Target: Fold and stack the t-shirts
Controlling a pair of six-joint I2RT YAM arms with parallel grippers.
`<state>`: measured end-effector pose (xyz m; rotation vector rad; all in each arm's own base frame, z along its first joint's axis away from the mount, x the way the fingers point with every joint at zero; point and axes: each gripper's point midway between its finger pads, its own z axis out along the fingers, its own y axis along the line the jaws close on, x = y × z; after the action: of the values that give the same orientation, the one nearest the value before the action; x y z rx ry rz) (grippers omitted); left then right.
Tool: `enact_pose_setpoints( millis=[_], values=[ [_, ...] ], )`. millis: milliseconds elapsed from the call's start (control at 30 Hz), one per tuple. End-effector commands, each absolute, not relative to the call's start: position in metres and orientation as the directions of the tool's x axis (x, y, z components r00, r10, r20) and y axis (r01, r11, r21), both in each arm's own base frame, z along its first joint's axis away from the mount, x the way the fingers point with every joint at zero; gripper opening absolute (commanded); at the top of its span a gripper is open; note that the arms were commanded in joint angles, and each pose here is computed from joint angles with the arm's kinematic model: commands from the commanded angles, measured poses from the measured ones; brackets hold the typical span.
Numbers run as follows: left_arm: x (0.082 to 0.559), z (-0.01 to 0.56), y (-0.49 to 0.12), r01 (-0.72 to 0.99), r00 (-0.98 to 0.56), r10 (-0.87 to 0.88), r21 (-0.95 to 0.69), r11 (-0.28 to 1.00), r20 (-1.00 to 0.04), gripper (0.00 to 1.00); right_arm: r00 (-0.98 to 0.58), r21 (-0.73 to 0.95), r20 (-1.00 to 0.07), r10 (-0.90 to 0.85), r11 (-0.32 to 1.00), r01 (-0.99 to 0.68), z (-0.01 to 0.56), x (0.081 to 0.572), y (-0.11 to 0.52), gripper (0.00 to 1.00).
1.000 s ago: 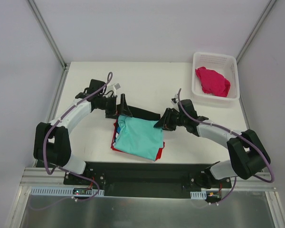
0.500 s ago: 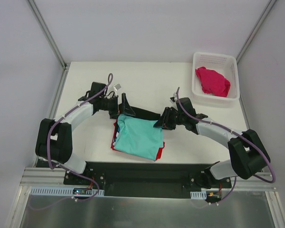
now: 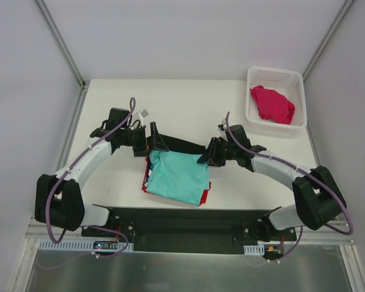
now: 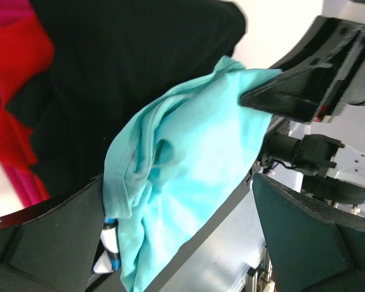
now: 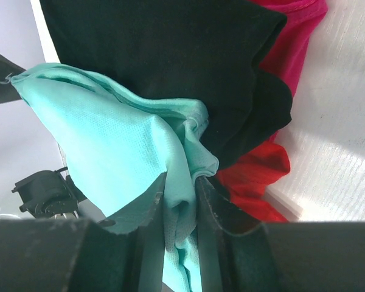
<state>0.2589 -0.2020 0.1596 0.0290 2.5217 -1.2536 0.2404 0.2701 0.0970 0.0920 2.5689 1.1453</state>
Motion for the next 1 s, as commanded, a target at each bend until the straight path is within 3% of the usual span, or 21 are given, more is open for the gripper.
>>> enact_pose_setpoints(
  millis=[0, 100, 167, 300, 633, 967],
  values=[
    [0.230, 0.122, -0.178, -0.041, -0.968, -0.197, -0.676, 0.735, -0.156, 0.99, -0.926, 0.750, -0.327, 0.189, 0.647, -0.132, 0.124, 0.248, 0.277, 0.26],
    [0.207, 0.098, -0.169, -0.167, -0.969, -0.243, -0.610, 0.774, -0.043, 0.99, -0.925, 0.752, -0.330, 0.189, 0.645, -0.137, 0.126, 0.248, 0.277, 0.26],
    [0.194, 0.089, -0.165, -0.199, -0.966, -0.257, -0.574, 0.794, -0.021, 0.99, -0.924, 0.750, -0.332, 0.188, 0.647, -0.138, 0.127, 0.248, 0.276, 0.26],
    [0.179, 0.080, -0.154, -0.180, -0.966, -0.250, -0.512, 0.840, -0.071, 0.99, -0.924, 0.747, -0.335, 0.186, 0.650, -0.140, 0.126, 0.247, 0.276, 0.26],
    [0.204, 0.122, -0.149, -0.113, -0.955, -0.231, -0.488, 0.865, -0.188, 0.99, -0.929, 0.738, -0.325, 0.174, 0.661, -0.134, 0.124, 0.246, 0.278, 0.26],
    [0.218, 0.151, -0.170, -0.004, -0.946, -0.197, -0.599, 0.801, -0.257, 0.99, -0.931, 0.731, -0.329, 0.162, 0.667, -0.142, 0.124, 0.242, 0.282, 0.26]
  ],
)
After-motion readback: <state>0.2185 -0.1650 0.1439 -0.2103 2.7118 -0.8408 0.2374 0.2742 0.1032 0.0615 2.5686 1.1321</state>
